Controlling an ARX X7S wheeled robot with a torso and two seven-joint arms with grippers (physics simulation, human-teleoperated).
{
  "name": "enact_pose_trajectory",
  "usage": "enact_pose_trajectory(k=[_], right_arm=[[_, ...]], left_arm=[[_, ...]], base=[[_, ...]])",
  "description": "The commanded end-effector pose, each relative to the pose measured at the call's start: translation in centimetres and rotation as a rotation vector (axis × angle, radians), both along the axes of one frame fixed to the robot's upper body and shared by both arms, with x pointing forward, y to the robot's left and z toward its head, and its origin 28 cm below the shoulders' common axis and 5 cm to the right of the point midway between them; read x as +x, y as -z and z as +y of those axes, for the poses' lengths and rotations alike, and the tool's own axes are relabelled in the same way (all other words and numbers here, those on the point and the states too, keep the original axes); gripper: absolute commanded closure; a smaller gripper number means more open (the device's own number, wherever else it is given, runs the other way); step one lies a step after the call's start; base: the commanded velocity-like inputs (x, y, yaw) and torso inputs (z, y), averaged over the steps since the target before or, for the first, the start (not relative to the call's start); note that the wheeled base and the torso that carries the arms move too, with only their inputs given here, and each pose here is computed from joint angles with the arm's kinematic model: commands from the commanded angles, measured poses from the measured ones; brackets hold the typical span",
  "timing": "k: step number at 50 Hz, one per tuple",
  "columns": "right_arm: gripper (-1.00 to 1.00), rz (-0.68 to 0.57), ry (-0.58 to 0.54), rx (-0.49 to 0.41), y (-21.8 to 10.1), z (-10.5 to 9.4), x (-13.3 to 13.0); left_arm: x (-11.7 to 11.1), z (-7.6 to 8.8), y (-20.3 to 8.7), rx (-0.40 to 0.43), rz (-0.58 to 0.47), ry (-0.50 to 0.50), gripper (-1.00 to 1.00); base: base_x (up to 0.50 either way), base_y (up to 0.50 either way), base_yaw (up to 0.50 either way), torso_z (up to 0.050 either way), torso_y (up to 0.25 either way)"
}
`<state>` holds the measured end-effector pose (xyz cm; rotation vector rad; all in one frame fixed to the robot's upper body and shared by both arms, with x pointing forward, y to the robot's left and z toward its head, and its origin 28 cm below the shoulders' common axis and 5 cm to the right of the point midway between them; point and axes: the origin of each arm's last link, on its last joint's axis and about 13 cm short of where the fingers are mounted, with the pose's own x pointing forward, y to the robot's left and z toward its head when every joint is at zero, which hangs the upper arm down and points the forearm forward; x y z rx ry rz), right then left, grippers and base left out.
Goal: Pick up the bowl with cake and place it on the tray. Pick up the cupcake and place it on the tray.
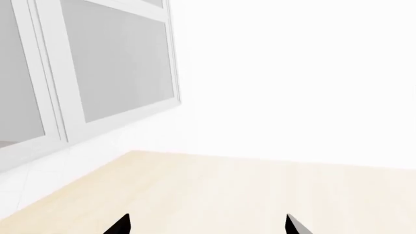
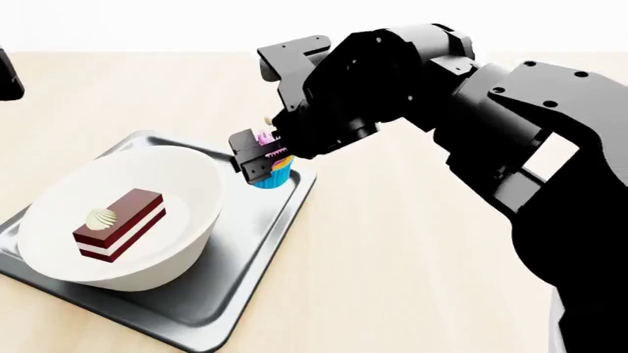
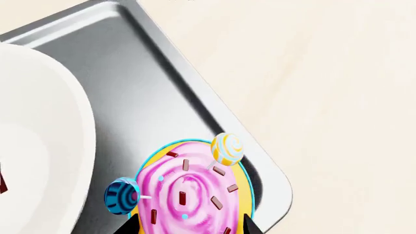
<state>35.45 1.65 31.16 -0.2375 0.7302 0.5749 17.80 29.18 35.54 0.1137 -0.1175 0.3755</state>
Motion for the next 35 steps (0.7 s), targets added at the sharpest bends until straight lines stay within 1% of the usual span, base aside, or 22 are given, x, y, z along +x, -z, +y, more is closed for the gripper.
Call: enact_pose_trajectory(k=[1,10,26,35], right_arm=[[1.00,-0.016,0.013,0.036,0.9,-0.1,0.6],[1.00,-0.015,0.010,0.043,1.5,0.1,0.6],[1.00,-0.005,-0.025,0.037,2.3,0.4,0.5],[1.00,0.003,-0.031,0.038,2.6,0.4,0.5]], left_arm=[[0.1,0.2,0.2,-0.001,0.005,-0.001,-1.00],[-0.2,0.6,0.3,-0.003,0.004,-0.007,-1.00],[-0.2,0.3,0.3,-0.003,0.006,-0.006,-1.00],[-0.1,0.7,0.6,-0.006,0.007,-0.009,-1.00]], base=[[0.00,0.00,0.00,0.000,0.000],[0.00,0.00,0.00,0.000,0.000],[0.00,0.00,0.00,0.000,0.000],[0.00,0.00,0.00,0.000,0.001]])
